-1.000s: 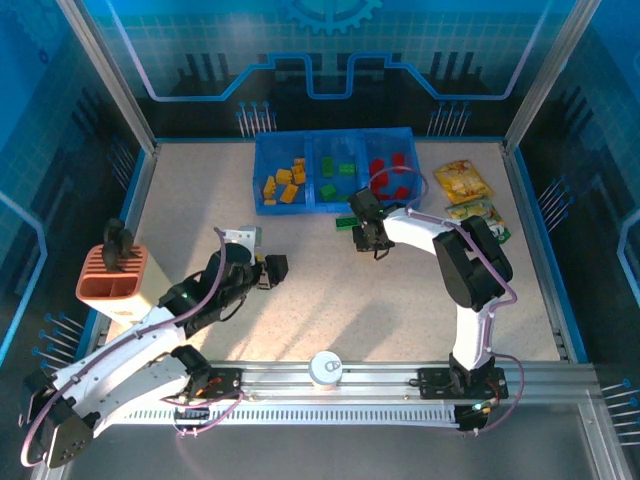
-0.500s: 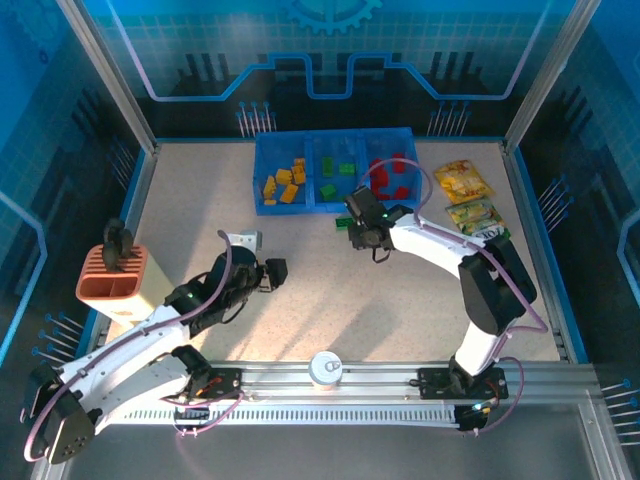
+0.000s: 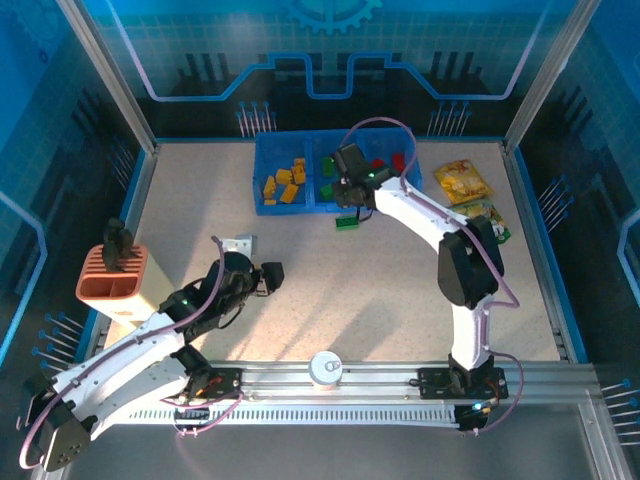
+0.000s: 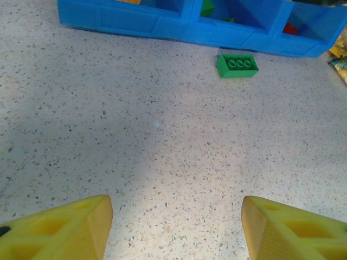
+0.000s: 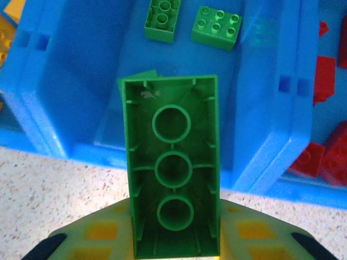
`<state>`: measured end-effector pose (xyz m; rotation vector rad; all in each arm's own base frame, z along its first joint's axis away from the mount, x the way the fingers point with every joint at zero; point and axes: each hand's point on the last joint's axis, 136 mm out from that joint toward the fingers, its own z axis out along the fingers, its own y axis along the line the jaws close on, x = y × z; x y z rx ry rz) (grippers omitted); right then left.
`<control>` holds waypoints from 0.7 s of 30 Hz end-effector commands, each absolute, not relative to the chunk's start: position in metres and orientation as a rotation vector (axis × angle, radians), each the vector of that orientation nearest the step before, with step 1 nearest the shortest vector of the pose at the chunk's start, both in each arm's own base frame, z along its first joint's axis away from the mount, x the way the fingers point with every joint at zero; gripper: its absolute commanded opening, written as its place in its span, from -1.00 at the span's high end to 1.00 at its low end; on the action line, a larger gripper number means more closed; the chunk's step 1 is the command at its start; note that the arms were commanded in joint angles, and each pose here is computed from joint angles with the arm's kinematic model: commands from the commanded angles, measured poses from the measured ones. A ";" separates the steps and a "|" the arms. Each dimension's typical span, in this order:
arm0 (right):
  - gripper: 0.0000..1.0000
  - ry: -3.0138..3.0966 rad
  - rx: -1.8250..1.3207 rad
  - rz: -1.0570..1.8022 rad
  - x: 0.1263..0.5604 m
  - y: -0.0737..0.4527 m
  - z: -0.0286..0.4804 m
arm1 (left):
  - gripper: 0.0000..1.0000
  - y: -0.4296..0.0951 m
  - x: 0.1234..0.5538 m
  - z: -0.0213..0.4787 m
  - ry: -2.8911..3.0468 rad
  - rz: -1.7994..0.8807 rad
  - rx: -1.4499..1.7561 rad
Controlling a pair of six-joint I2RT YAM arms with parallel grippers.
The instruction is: Sort the legos into containers by color
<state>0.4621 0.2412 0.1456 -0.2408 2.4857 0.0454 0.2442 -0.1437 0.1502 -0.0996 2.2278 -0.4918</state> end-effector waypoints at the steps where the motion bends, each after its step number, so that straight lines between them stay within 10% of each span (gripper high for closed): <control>1: 0.36 2.534 -0.267 0.006 0.472 0.232 0.139 | -0.30 -0.136 0.239 0.145 2.236 -0.459 -0.121; 8: 0.19 2.529 -0.254 -0.013 0.493 0.233 0.141 | -0.30 -0.136 0.241 0.147 2.225 -0.456 -0.119; 11: -0.53 2.533 -0.259 -0.039 0.498 0.233 0.143 | -0.30 -0.138 0.243 0.150 2.224 -0.455 -0.106; 21: -0.57 2.519 -0.276 -0.017 0.473 0.236 0.148 | -0.30 -0.141 0.246 0.151 2.221 -0.458 -0.098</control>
